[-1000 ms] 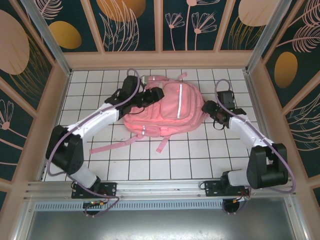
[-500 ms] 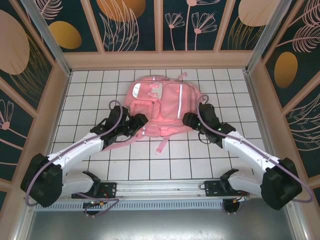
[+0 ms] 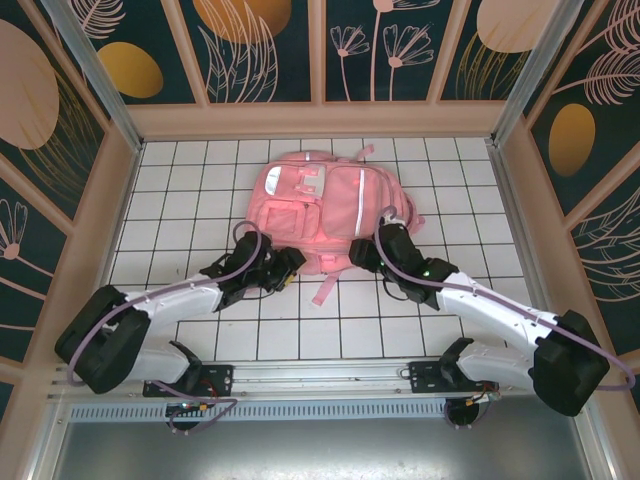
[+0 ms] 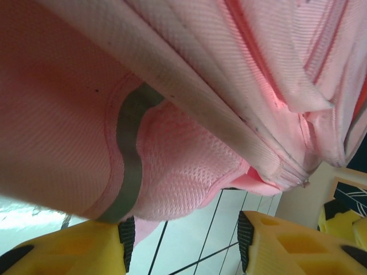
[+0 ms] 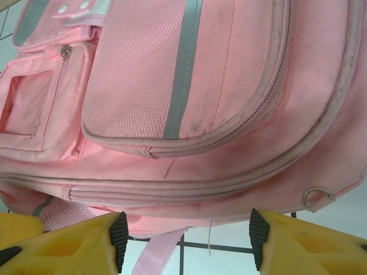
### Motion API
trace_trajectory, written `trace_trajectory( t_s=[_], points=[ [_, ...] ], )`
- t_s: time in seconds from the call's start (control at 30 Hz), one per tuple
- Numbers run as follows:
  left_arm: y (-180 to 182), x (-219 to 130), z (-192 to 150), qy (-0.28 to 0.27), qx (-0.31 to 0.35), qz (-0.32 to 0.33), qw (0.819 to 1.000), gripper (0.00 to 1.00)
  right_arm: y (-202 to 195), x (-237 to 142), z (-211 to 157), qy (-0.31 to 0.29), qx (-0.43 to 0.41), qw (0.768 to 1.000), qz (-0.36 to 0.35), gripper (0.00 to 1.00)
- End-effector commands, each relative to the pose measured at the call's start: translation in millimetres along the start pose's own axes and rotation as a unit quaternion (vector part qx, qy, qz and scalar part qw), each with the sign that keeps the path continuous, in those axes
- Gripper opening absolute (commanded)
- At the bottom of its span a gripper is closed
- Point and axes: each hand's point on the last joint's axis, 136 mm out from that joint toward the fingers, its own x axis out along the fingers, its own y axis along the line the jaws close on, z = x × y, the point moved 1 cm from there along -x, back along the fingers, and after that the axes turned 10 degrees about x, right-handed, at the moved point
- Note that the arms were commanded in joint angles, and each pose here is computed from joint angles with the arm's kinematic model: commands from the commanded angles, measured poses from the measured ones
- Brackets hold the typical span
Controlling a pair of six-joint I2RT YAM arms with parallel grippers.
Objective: Pack books, pencil case, and school supplies into a backpack
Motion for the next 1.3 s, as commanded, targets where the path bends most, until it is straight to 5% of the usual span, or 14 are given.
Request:
trace_trajectory(
  t_s=[0.0,0.33,0.57,0.73,1.07,1.17,1.27],
  points=[
    [-12.3,11.9,1.6,0.0,-0.008,-0.028,1.0,0.52,3.4,1.9,1.2,-0.012,0.004,1.0,0.0,0.61],
    [-5.0,39.6,4.4,0.005,-0.008,-0.006,1.0,0.51,7.6,2.4,-0.9,-0.006,-0.004,1.0,-0.003,0.61],
    [-20.5,53.8,17.2,-0.005,0.016,-0.004,1.0,0.14,15.3,1.5,-6.7,-0.004,-0.018,1.0,0.011,0.62],
    [-40.3,47.8,31.2,-0.032,0.03,-0.009,0.999,0.0,17.0,1.5,-11.8,-0.001,-0.028,0.999,0.015,0.6],
    [-77.0,38.8,51.6,-0.067,0.064,-0.026,0.995,0.0,25.4,13.7,-35.2,-0.032,-0.08,0.994,0.071,0.55],
    [-76.1,46.2,53.6,-0.066,0.073,-0.021,0.995,0.0,21.9,24.7,-35.6,-0.028,-0.074,0.996,0.051,0.45],
    [-72.6,53.6,56.9,-0.069,0.079,-0.015,0.994,0.0,20.3,39.8,-38.0,-0.006,-0.081,0.997,0.015,0.45]
  ],
)
